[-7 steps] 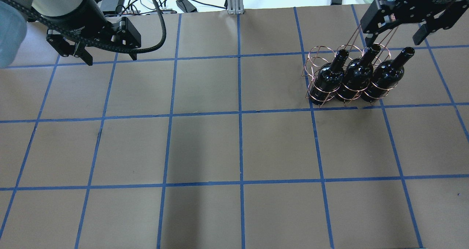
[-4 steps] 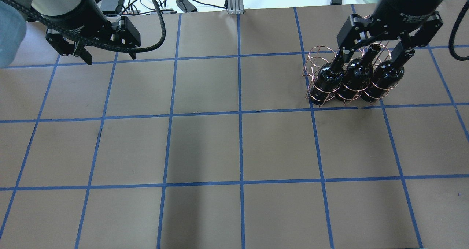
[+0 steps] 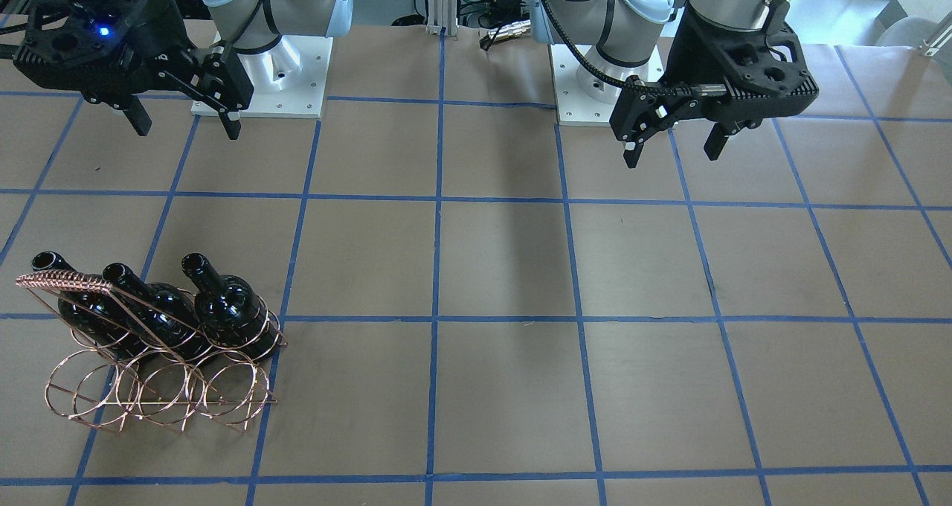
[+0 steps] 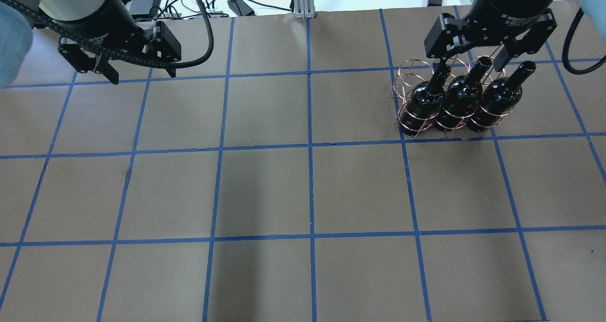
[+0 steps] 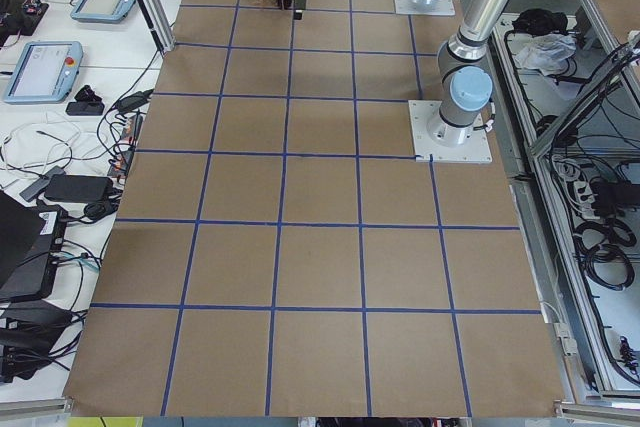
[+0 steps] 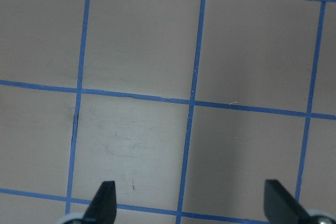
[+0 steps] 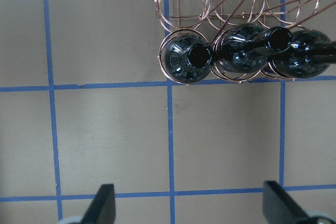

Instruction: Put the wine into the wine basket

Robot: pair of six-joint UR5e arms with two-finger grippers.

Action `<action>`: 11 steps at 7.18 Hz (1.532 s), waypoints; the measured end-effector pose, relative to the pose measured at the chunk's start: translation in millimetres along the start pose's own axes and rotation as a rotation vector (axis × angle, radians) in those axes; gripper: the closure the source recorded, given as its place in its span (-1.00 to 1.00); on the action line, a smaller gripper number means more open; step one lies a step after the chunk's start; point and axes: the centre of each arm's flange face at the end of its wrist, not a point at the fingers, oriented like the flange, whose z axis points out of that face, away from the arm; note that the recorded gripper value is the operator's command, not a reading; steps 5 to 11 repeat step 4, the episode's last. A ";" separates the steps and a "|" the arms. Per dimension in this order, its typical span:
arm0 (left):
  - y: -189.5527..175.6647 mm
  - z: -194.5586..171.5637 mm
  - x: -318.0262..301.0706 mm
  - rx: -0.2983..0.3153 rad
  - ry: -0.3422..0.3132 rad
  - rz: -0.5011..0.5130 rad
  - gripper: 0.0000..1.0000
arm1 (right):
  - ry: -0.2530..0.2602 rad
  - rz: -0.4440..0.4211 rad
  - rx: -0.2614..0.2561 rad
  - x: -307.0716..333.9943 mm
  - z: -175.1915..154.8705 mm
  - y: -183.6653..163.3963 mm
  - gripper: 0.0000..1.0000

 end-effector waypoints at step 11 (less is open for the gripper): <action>0.6 2.7 1.6 -0.005 0.010 0.001 -1.00 | 0.004 0.001 0.000 0.2 0.5 -0.3 -1.00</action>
